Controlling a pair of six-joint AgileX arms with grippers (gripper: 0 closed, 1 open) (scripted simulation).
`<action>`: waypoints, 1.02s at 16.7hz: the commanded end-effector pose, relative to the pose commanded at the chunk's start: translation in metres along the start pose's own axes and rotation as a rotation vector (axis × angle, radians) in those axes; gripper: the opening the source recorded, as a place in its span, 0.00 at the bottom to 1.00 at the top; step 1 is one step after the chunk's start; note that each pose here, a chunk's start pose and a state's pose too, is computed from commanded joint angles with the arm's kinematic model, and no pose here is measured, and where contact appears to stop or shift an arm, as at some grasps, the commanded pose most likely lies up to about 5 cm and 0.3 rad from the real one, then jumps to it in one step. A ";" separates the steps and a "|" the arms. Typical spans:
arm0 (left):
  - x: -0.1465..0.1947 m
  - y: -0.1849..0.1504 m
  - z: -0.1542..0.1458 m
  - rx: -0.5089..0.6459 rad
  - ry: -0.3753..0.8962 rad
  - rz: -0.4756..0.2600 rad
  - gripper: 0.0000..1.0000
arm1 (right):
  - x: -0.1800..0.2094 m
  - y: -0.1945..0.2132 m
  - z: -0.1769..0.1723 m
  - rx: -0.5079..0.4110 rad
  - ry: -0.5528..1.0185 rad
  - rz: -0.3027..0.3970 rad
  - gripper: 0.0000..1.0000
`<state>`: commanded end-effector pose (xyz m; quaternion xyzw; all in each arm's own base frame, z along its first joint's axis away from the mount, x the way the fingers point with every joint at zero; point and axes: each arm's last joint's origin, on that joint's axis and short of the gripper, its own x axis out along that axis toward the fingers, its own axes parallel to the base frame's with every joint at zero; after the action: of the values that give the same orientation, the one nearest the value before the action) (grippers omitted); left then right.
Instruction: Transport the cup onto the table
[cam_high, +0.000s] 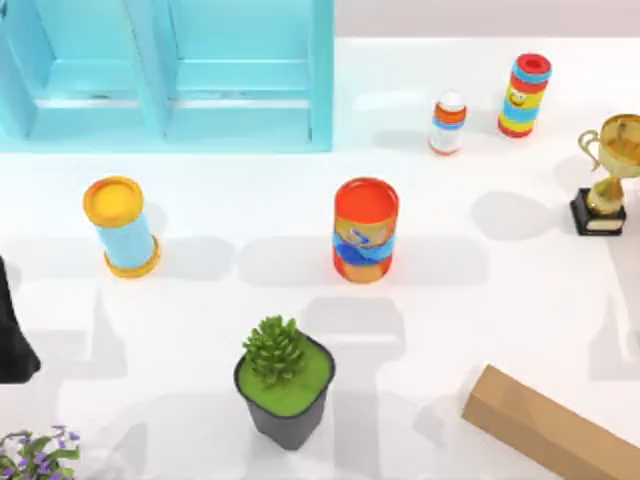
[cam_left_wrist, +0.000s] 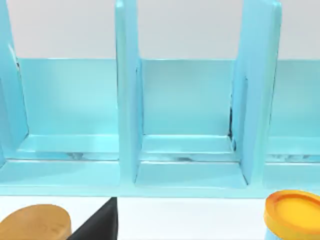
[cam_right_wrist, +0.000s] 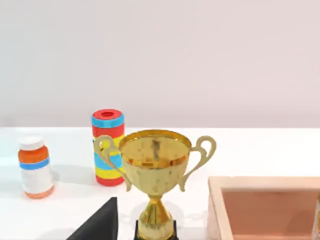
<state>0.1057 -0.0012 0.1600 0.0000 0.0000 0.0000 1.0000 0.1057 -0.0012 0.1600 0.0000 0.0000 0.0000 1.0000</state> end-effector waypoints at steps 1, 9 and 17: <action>0.000 0.000 0.000 0.000 0.000 0.000 1.00 | 0.000 0.000 0.000 0.000 0.000 0.000 1.00; 0.000 0.000 0.000 0.000 0.000 0.000 1.00 | 0.008 -0.012 0.044 -0.085 0.276 -0.092 1.00; 0.000 0.000 0.000 0.000 0.000 0.000 1.00 | 0.088 -0.064 0.111 -0.137 0.972 -0.150 1.00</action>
<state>0.1057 -0.0012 0.1600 0.0000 0.0000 0.0000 1.0000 0.1940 -0.0651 0.2709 -0.0657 0.4662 -0.0721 0.8793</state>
